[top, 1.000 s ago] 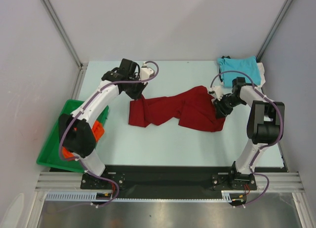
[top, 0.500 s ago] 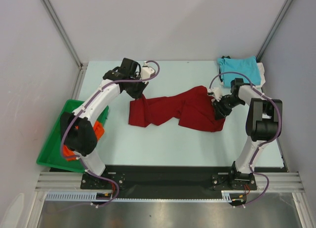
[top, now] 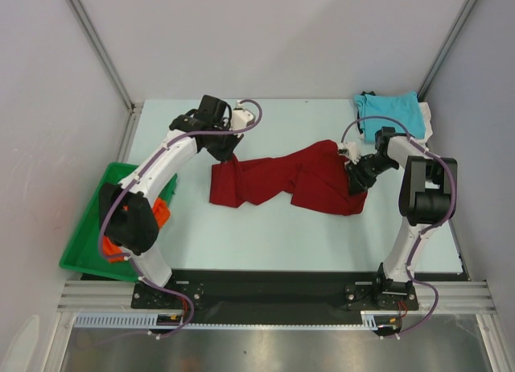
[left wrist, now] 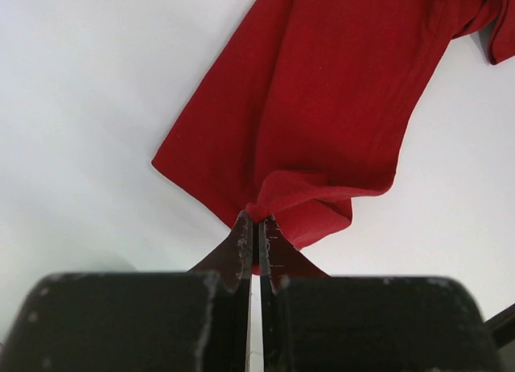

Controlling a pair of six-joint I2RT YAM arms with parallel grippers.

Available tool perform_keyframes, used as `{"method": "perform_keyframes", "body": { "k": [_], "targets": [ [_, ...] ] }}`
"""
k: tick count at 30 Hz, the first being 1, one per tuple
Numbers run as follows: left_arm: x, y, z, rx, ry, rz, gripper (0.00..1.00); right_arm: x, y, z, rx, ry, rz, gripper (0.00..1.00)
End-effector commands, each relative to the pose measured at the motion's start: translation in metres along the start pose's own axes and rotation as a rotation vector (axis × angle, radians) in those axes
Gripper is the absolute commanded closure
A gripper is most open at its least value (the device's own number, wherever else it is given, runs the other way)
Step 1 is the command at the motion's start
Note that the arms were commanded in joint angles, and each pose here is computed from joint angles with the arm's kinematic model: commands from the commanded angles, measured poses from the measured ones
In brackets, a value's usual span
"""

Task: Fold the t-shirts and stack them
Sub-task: Flatten the tshirt out

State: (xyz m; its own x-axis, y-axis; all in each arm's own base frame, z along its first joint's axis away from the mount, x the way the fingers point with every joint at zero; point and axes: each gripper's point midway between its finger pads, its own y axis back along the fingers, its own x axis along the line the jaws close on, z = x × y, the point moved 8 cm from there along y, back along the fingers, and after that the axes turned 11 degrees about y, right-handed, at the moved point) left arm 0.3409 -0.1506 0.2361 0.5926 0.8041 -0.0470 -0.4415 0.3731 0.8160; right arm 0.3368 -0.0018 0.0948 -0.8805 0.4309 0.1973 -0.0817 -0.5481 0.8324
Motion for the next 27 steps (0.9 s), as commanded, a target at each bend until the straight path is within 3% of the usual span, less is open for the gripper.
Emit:
{"method": "perform_keyframes", "body": {
  "k": [1,8,17,27],
  "targets": [
    [-0.001,0.006,0.016,-0.062,-0.039,0.011,1.00,0.000,0.001,0.007,-0.026,-0.008,0.033,0.71],
    [-0.001,0.006,0.016,-0.060,-0.041,0.018,1.00,0.001,-0.002,0.003,-0.004,-0.013,0.046,0.72],
    [-0.002,0.007,0.017,-0.063,-0.054,0.024,1.00,0.001,0.001,0.006,-0.016,-0.013,0.036,0.99],
    [0.002,0.022,0.034,-0.125,-0.086,0.074,1.00,-0.010,0.072,0.062,-0.167,0.073,-0.157,1.00]
  ]
}}
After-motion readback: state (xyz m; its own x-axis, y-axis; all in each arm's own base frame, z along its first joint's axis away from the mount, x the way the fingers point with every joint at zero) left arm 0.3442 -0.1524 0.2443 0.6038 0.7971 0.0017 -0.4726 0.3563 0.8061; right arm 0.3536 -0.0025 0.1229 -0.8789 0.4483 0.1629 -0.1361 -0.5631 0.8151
